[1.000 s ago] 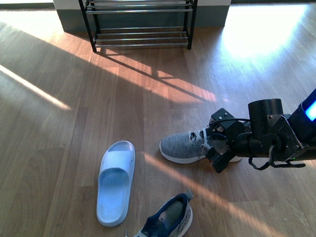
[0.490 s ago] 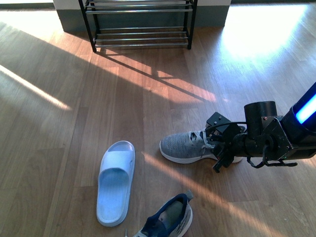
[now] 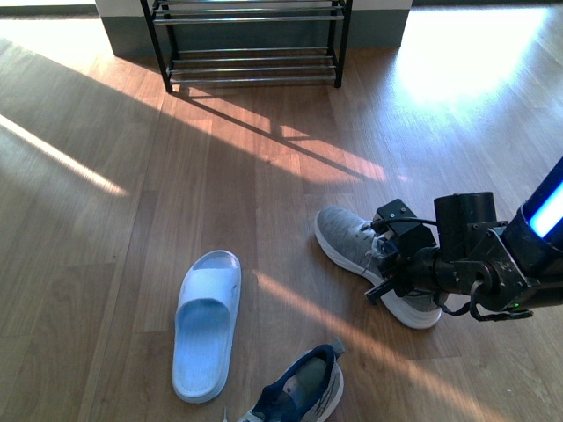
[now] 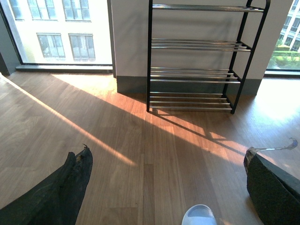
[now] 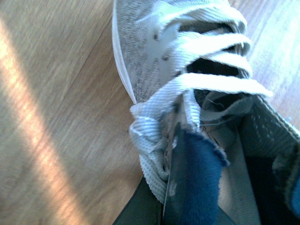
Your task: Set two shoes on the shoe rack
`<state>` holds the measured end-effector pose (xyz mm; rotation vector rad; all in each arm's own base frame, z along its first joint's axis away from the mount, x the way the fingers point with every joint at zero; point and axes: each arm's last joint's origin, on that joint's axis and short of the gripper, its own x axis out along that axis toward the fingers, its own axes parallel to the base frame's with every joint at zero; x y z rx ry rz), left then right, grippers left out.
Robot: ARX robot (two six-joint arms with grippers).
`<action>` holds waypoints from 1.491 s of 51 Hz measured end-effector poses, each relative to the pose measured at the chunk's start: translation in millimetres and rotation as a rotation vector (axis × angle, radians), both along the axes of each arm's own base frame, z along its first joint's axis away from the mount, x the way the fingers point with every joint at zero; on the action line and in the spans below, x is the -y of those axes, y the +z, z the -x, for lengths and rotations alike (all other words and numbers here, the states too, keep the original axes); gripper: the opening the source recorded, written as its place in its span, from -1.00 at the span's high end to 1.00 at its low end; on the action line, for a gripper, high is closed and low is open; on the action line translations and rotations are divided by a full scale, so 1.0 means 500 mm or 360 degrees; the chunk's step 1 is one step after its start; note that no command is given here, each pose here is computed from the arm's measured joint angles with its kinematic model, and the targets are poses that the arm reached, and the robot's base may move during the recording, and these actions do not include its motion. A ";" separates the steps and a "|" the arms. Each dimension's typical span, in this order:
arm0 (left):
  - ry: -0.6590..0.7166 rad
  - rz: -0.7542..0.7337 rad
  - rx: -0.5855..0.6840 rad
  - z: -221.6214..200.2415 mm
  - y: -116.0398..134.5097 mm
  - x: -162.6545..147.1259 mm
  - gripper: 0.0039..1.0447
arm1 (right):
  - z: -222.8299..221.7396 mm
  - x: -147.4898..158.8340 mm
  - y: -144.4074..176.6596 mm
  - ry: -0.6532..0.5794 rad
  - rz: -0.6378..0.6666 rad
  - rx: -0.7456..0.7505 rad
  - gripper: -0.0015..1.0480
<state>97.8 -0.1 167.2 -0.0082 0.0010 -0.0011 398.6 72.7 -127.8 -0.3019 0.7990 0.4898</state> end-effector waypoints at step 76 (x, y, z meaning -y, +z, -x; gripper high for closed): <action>0.0005 0.0000 0.0000 0.000 0.000 0.000 -0.83 | 0.297 0.096 0.534 -0.0663 -0.0598 0.0664 0.97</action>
